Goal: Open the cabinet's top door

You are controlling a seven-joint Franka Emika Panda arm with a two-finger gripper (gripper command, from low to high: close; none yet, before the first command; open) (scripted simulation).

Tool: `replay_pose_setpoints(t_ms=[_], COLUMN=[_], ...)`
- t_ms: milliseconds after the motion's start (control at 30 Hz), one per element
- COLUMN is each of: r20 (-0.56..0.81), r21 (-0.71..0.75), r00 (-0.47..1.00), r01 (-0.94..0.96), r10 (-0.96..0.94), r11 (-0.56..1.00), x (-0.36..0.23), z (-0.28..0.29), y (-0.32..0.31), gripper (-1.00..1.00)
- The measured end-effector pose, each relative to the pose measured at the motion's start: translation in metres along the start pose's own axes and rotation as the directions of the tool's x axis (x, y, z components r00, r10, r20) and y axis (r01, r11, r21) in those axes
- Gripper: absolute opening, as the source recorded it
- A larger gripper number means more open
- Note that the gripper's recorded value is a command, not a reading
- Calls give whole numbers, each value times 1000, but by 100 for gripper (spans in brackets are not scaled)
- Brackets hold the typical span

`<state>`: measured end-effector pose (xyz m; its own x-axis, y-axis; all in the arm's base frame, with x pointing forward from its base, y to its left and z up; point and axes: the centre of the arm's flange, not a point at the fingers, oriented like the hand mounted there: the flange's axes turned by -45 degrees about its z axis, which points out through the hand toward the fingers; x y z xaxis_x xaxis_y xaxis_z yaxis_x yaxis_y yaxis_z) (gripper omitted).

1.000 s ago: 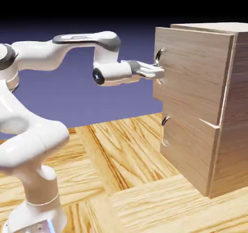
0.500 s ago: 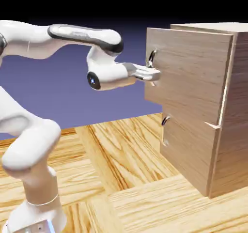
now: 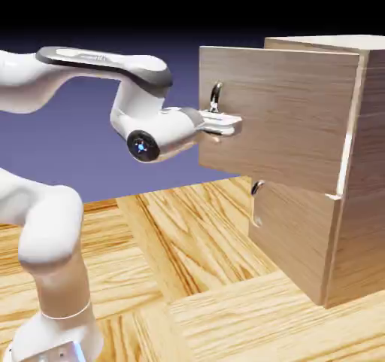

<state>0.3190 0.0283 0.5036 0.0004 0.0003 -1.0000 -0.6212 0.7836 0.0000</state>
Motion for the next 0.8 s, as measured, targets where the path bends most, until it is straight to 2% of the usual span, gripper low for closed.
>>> replay_pose_setpoints(t_ms=[433,800], r20=[0,0], r21=[-281,-551], r00=[1000,1000], r01=[0,0], r10=[0,0], r11=[960,835], x=[0,0], z=[-81,-146], y=[-54,-132], gripper=[-100,-100])
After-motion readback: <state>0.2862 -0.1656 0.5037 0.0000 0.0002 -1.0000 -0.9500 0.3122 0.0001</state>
